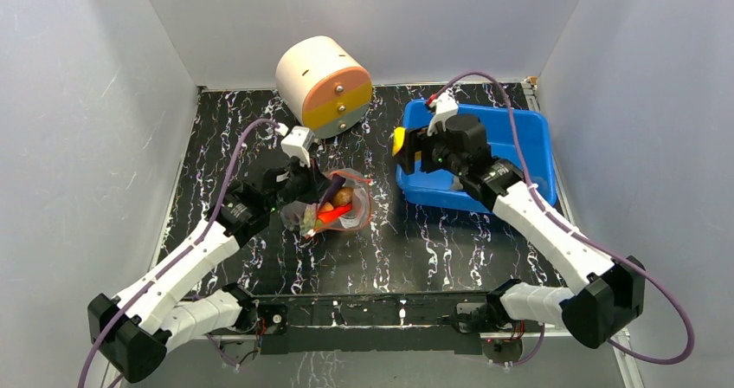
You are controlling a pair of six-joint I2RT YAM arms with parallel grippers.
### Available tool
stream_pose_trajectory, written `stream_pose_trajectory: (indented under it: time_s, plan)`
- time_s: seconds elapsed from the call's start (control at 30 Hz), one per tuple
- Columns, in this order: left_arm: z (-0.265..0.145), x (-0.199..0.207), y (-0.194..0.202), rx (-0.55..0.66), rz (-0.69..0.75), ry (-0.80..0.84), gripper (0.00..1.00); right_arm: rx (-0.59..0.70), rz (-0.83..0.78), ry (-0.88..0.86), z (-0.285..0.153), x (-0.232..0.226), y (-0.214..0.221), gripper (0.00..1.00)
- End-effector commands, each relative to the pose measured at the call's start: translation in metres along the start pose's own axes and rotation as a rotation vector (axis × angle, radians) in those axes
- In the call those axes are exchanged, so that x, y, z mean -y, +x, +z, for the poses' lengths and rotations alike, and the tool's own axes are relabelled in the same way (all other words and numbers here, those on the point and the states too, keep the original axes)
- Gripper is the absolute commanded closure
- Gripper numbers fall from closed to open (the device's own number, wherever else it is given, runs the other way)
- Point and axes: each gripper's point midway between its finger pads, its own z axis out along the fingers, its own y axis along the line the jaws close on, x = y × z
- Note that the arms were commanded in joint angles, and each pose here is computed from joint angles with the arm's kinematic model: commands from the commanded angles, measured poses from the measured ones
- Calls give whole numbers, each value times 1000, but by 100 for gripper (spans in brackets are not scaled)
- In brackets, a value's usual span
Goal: Place the food in the zip-top bag and seal the zipper
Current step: Place the fake fruit at the corner of the board.
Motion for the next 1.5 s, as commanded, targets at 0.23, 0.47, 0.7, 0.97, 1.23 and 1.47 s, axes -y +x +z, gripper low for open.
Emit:
stream_pose_trajectory:
  time_s: [0.23,0.47,0.7,0.97,1.23,1.47]
  plan:
    - [-2,20,-48,79,-95,25,100,201,-101,-482,-39,-142,-4,48]
    - [1,24,-49,80,-95,45,100,132,-181,-502,-26,-161,21,46]
    - [-2,27,-48,82,-94,65,100,55,-243,-454,-6,-150,51,44]
    - [-1,26,-44,81,-95,65,100,-6,-254,-429,6,-145,67,43]
    - [-2,21,-41,72,-74,43,100,-48,-273,-451,-3,-144,80,43]
    - [1,18,-33,59,-70,43,100,25,-318,-355,-24,-128,45,43]
